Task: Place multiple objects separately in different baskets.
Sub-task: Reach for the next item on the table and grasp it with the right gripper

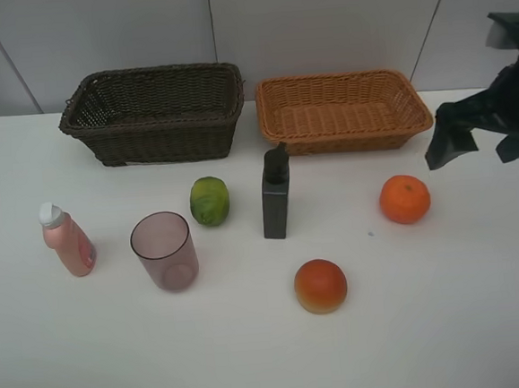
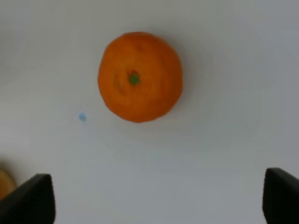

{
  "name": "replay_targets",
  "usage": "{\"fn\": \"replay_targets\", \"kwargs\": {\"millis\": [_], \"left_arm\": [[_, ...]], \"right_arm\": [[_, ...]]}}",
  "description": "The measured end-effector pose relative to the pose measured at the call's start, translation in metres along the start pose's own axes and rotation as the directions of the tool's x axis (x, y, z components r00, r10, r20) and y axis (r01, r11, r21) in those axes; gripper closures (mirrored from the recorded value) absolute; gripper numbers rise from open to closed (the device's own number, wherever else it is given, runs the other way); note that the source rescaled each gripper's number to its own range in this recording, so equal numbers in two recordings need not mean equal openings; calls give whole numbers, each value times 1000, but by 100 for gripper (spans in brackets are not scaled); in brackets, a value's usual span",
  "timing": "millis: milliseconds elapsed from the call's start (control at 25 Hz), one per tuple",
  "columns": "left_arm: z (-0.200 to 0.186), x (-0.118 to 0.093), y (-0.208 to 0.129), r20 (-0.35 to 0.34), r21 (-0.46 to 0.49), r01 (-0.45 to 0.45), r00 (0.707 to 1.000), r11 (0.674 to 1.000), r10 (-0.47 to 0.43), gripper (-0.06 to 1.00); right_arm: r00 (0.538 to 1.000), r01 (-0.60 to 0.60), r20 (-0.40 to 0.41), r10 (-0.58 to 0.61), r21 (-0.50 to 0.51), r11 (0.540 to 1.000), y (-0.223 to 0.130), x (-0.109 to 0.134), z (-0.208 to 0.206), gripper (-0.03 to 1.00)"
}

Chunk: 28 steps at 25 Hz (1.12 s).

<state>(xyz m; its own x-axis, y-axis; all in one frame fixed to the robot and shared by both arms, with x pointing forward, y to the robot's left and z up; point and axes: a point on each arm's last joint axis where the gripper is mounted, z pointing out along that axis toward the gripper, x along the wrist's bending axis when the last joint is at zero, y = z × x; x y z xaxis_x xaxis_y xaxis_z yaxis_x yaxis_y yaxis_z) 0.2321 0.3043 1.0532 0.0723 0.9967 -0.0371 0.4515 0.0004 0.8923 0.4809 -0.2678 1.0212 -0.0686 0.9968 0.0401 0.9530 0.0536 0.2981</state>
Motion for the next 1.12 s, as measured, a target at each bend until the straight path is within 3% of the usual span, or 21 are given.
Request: {"fn": "replay_targets", "kwargs": {"millis": [440,760,1120], "left_arm": [[0,0,0,0,0,0,1000,1000,0,-5],[0,0,0,0,0,0,1000,1000,0,-5],[0,0,0,0,0,0,1000,1000,0,-5]], "right_arm": [[999,39,3,-39,53,998,41,14,49,10],[999,-30,20,30,41,999,51,14,85,0],[997,-54,53,50,82,995,50,11,110,-1]]}}
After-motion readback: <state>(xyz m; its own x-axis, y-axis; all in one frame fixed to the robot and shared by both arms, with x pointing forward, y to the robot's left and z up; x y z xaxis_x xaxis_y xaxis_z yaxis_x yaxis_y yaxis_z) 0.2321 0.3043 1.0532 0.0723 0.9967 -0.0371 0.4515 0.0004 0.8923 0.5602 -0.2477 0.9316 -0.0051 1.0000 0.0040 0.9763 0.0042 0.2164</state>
